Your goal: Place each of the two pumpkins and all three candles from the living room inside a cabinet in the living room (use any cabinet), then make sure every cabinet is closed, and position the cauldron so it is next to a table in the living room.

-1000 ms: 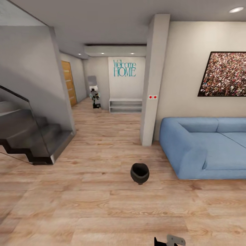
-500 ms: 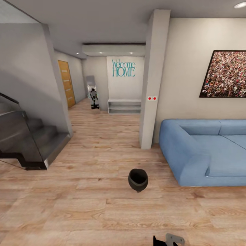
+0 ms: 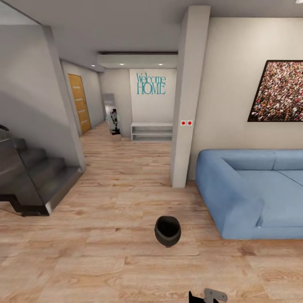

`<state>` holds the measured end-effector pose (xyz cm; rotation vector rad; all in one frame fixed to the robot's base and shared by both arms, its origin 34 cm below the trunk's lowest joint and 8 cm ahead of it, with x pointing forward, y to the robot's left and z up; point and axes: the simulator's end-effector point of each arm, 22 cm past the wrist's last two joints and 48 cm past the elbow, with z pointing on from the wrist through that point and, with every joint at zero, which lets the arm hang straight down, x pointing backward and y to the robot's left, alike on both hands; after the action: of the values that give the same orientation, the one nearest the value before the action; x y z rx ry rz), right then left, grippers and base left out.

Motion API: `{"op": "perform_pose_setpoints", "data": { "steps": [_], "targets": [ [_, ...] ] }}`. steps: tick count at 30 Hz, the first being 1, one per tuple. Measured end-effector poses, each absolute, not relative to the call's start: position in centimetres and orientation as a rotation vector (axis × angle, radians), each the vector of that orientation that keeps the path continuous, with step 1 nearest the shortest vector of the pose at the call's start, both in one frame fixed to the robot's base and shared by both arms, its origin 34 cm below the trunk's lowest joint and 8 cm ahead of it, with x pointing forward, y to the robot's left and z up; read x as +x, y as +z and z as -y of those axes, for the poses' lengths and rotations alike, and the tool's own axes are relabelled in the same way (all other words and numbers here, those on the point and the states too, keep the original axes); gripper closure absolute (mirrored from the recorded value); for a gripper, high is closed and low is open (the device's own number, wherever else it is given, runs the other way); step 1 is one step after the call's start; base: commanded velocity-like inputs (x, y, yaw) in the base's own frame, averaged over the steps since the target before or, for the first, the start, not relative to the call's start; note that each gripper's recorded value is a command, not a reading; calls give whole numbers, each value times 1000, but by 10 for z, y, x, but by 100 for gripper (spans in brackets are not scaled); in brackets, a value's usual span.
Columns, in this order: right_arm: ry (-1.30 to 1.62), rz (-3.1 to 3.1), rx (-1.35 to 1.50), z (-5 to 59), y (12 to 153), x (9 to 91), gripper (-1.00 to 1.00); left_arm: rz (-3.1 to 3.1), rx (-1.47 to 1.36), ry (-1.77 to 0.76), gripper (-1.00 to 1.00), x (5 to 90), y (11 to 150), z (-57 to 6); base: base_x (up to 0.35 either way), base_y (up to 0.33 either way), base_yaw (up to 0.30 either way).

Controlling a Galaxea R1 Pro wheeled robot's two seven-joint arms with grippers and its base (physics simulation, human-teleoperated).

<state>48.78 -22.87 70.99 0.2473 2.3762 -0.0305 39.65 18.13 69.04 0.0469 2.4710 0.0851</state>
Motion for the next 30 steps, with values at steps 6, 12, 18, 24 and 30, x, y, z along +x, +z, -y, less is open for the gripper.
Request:
{"op": "perform_pose_setpoints", "data": {
  "steps": [6, 12, 18, 24, 30],
  "targets": [
    [-29, -2376, 247, 228, 710, 488, -100, -2473, 47, 85, -100, 396, 690, -181, 310, -114, 0],
    [-26, -2375, 245, 226, 711, 488, -100, -2472, 47, 84, -100, 396, 690, -181, 310, -114, 0],
    [-25, -2375, 246, 226, 710, 488, -100, -2472, 48, 83, -100, 396, 690, -181, 310, -115, 0],
    [-26, -2375, 244, 226, 710, 488, -100, -2473, 48, 84, -100, 396, 690, -181, 310, -118, 0],
    [-28, -2377, 240, 226, 710, 488, -100, -2476, 49, 84, -100, 395, 689, -181, 310, -125, 0]
  ]
}}
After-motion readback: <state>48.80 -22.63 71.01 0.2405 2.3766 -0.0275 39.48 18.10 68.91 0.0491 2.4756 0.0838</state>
